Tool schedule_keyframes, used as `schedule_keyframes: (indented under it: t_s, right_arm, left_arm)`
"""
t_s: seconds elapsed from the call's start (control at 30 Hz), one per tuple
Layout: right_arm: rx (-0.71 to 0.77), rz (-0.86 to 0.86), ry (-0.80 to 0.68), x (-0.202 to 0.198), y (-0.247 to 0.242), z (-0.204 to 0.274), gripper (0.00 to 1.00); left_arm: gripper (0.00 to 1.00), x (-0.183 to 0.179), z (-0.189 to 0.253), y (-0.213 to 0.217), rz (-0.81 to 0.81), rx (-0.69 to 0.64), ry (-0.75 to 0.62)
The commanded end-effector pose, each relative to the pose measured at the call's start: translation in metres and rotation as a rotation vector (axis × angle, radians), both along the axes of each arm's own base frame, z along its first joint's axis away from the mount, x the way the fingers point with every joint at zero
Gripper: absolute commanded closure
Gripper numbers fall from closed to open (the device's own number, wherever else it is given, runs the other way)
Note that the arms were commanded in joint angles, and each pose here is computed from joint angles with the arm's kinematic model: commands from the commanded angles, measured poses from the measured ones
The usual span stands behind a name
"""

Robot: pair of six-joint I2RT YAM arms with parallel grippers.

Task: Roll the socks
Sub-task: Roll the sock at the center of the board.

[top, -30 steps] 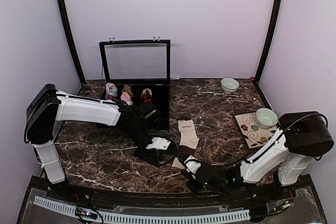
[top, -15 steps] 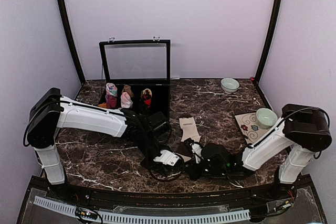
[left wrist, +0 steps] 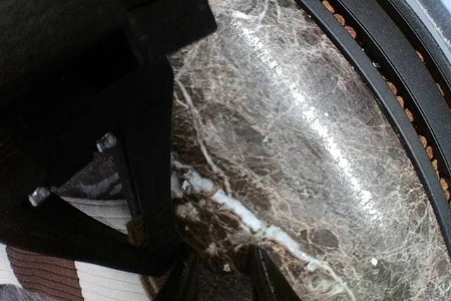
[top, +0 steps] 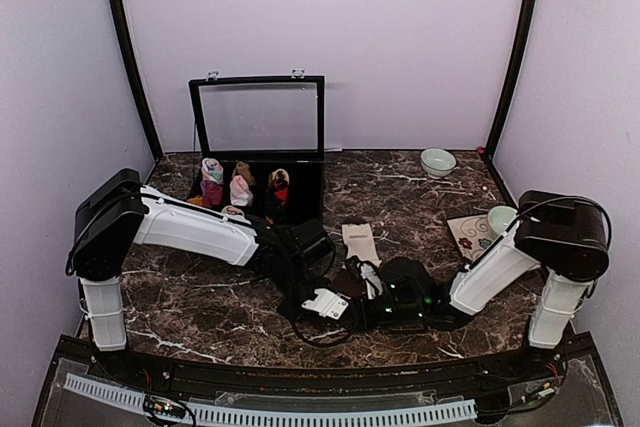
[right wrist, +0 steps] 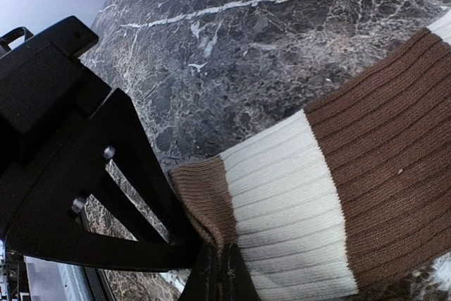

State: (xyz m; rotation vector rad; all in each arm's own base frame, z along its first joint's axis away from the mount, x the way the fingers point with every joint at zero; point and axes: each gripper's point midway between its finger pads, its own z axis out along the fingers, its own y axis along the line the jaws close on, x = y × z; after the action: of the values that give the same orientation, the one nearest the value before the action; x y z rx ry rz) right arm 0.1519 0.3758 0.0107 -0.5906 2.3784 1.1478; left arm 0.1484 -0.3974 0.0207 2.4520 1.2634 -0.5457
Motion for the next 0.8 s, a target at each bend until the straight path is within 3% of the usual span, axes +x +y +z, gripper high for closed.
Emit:
schedule_keyframes:
  t_s: [0.0,0.23,0.77]
  right_arm:
    - [-0.349,0.015,0.266,-0.044,-0.075,-0.086,1.0]
    - [-0.358,-0.001,0.286,-0.047,-0.089,-0.081,1.0]
    - [-0.462,-0.016,0.345,-0.053,-0.102,-0.09,1.0]
  left_arm:
    - [0.75,-0.001,0.007,0.002,-0.006,-0.012,-0.02]
    - [0.75,-0.014,0.017,0.017,-0.035,-0.016,-0.009]
    - [0.75,-0.003,0.032,-0.005,-0.008,-0.092,-0.03]
